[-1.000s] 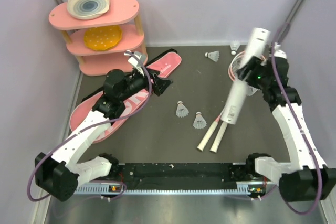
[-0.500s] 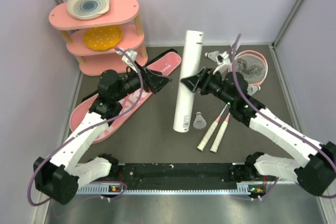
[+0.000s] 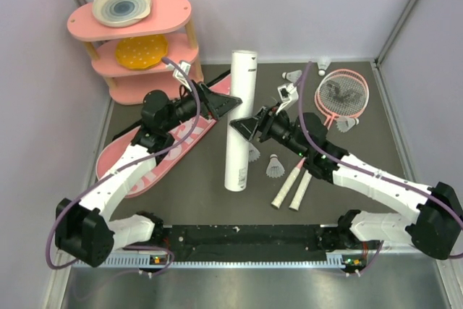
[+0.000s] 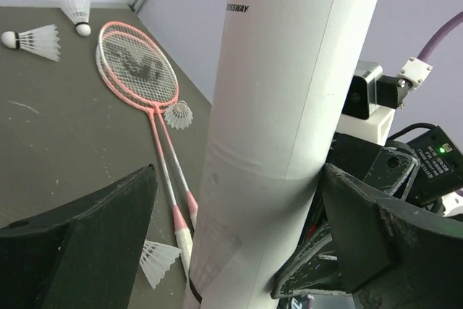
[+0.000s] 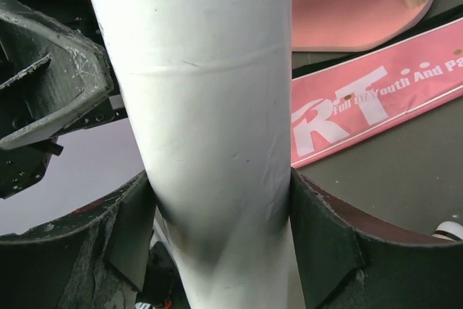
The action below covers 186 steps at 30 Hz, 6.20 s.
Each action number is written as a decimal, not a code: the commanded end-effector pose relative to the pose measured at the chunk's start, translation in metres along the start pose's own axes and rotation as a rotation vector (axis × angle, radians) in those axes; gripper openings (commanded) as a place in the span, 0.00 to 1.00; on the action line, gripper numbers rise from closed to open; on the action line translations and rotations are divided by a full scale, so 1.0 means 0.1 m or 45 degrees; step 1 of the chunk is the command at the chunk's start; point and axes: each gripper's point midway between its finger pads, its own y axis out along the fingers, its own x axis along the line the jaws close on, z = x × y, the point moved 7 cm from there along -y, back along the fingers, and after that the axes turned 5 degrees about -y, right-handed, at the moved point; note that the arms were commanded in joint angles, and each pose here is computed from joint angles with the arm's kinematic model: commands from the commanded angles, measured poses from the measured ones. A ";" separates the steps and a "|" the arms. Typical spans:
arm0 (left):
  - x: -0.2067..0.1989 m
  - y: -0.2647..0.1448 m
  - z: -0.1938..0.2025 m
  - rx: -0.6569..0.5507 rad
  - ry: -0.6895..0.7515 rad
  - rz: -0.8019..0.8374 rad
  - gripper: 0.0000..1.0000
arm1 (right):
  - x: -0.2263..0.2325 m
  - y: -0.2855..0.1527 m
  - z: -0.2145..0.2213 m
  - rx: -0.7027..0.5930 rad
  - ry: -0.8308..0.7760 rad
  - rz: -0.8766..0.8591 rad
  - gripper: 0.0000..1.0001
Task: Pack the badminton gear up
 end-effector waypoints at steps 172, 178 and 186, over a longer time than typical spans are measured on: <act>0.07 -0.45 0.59 0.245 1.075 -0.155 0.16 | 0.91 -0.39 -1.24 0.270 0.069 -0.188 0.00; 0.06 -0.44 0.58 0.244 1.073 -0.153 0.15 | 0.92 -0.52 -1.35 0.203 0.111 -0.266 0.00; 0.04 -0.47 0.54 0.204 1.040 -0.193 0.15 | -0.23 -0.90 -0.90 0.123 -0.065 0.761 0.00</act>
